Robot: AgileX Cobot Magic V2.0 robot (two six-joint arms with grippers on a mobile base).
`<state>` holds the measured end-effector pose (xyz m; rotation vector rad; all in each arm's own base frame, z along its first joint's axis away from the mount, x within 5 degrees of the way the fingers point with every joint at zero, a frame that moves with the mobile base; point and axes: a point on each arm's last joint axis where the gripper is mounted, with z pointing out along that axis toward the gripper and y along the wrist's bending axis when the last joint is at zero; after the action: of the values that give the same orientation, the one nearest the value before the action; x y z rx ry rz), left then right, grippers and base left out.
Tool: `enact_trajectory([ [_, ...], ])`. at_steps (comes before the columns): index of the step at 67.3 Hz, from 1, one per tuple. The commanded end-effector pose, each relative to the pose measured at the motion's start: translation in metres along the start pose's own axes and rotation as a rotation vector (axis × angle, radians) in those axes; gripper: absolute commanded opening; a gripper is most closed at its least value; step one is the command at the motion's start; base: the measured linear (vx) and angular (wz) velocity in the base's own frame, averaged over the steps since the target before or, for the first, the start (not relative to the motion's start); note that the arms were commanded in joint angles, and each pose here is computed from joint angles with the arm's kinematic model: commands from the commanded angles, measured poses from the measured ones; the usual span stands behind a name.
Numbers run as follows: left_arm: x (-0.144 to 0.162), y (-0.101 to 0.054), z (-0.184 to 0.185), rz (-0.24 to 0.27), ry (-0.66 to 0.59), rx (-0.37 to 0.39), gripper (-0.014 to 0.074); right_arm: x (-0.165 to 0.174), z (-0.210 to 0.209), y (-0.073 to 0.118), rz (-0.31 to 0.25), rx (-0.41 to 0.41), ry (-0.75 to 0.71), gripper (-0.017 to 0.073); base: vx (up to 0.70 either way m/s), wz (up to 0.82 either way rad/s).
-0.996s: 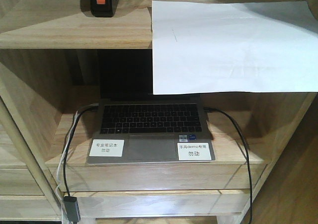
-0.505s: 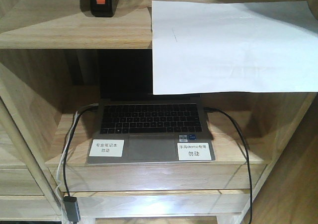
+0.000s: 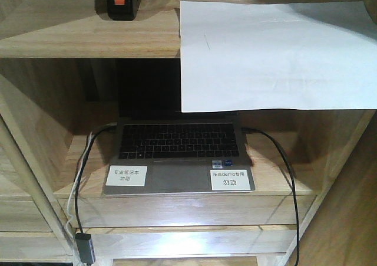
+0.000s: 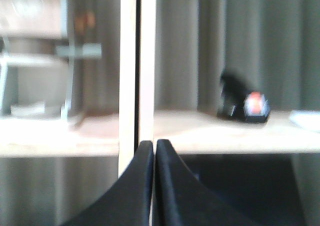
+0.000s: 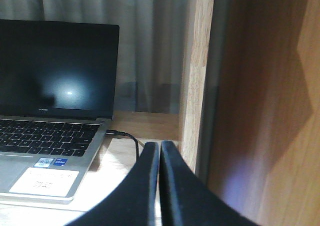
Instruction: Grab stapler and paper to desk for stapling
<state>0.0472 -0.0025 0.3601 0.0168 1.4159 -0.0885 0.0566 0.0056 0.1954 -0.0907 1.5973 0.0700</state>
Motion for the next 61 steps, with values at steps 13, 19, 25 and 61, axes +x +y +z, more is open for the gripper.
enact_trajectory([
  [13, -0.019, -0.002, 0.027, -0.012, 0.073, 0.004, -0.0006, 0.001, 0.000, 0.000, -0.013, -0.002, -0.055, -0.0009, 0.00, 0.00],
  [19, -0.019, -0.002, 0.027, -0.012, 0.074, 0.004, -0.0006, 0.001, 0.000, 0.000, -0.013, -0.002, -0.055, -0.0009, 0.00, 0.00],
  [25, -0.019, -0.002, 0.027, -0.012, 0.073, 0.004, -0.0006, 0.001, 0.000, 0.000, -0.013, -0.002, -0.055, -0.0009, 0.00, 0.00],
  [61, -0.023, -0.002, 0.028, -0.014, 0.026, 0.008, 0.0350, 0.001, 0.000, 0.000, -0.013, -0.002, -0.055, -0.0009, 0.00, 0.00],
])
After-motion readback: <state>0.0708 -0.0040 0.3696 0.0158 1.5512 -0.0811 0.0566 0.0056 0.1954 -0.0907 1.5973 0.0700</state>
